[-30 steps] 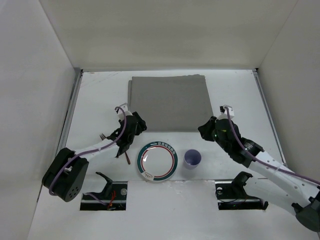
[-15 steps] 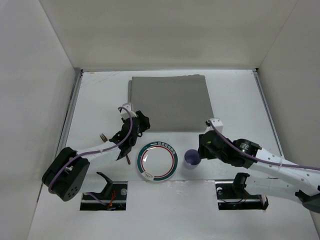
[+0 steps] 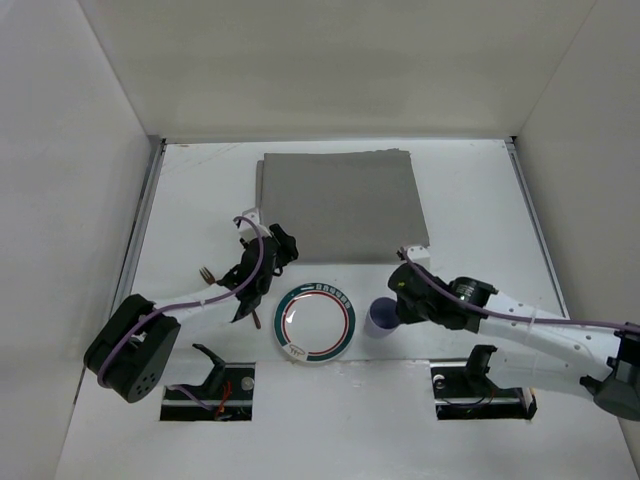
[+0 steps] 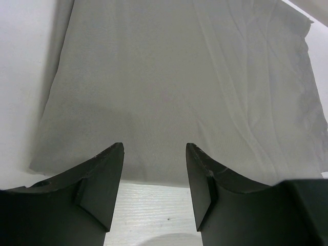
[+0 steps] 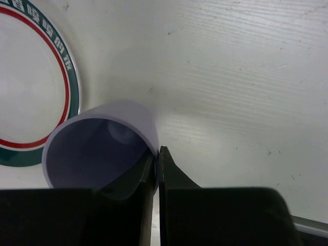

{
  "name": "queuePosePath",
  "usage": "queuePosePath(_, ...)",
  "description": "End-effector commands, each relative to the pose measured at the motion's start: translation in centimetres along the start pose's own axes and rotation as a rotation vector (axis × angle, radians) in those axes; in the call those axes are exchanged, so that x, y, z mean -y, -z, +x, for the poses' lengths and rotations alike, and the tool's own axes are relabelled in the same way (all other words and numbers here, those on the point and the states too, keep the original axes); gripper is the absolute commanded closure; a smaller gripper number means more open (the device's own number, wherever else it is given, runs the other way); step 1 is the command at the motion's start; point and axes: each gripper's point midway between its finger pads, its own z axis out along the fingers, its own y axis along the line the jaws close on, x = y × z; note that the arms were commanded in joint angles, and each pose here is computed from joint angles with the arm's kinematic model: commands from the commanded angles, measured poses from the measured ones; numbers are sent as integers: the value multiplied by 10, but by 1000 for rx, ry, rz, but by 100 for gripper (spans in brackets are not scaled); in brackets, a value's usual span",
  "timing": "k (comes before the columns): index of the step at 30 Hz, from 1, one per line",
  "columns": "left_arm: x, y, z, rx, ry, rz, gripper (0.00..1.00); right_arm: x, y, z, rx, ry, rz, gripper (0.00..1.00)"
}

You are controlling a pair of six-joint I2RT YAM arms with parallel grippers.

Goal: Set the dinner table for one person

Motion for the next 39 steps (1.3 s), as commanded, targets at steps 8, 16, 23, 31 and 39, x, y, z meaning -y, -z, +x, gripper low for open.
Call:
queuePosePath(8,-1,0,-29,93,37,7,50,-9,60,-149,381,-139,-142,93)
queuePosePath(16,-14,1,-31,92,44,-6,50,29,-4,-326,505,-185,-24,91)
queuePosePath(23,-29,1,-36,102,68,-32,49,90,-86,-384,370,-220,128,92)
queuePosePath(31,-28,-1,-34,89,80,-23,49,128,-137,-386,255,-221,210,91)
queuePosePath(39,-28,-3,-32,76,88,-19,49,145,-167,-373,173,-223,237,90)
